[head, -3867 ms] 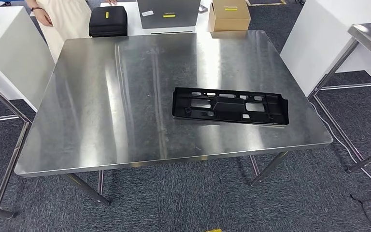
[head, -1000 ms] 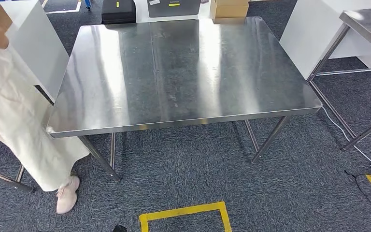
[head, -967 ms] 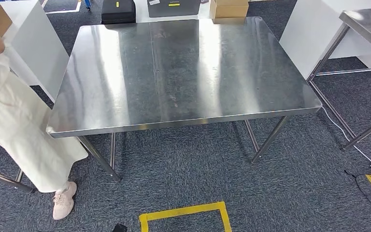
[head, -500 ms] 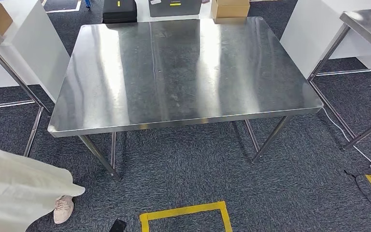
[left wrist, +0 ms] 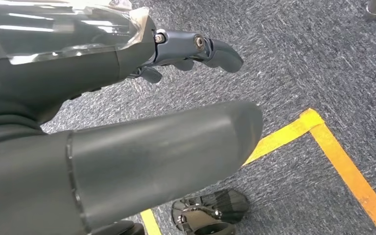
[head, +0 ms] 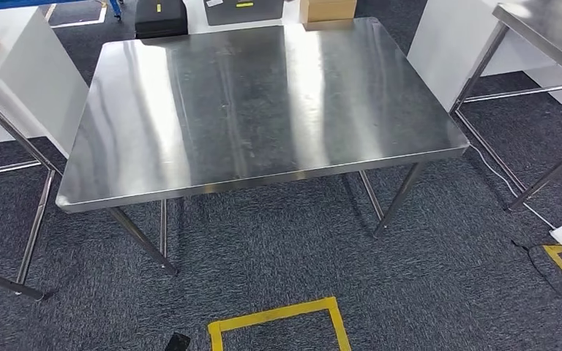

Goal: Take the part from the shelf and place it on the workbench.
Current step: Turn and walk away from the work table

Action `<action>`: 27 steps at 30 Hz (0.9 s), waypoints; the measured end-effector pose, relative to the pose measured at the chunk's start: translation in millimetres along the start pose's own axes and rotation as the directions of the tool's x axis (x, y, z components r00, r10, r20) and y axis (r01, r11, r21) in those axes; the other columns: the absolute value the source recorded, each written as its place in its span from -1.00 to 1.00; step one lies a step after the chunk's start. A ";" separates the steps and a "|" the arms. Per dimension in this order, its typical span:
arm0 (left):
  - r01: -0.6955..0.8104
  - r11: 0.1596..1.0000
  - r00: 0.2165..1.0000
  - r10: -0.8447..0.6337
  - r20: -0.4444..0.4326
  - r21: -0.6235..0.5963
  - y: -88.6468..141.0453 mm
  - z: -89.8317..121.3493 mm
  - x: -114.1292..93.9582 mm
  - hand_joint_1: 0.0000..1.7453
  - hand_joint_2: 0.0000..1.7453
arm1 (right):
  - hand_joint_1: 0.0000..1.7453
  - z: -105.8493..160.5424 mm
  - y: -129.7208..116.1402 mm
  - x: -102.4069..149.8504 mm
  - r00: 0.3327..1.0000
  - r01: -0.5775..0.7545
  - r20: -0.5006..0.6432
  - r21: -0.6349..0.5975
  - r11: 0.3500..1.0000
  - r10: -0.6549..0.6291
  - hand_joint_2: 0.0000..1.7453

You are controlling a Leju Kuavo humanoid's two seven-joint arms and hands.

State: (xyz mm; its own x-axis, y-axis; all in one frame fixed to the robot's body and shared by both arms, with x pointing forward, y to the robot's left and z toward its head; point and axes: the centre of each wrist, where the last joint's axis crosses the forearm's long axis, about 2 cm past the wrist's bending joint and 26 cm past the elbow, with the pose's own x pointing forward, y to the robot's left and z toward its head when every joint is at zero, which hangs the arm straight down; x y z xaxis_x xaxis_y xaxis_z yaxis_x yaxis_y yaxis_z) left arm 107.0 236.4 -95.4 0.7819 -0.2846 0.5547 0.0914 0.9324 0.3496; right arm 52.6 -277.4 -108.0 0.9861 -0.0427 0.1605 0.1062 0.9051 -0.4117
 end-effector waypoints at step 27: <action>-0.013 0.999 0.999 0.014 -0.031 0.042 4.0 5.4 -17.4 -1.00 -1.00 | -1.00 -2.0 -3.5 0.9 1.000 -0.021 0.014 0.013 1.000 0.021 -1.00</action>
State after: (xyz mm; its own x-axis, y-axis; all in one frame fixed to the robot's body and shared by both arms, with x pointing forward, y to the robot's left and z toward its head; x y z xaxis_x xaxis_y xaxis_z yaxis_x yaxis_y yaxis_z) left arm 90.5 243.9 -99.6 0.8018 -0.2644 0.5359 0.0553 0.9258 0.3739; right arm 53.3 -281.5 -108.2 0.9862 -0.0175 0.1645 0.0834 0.9114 -0.4031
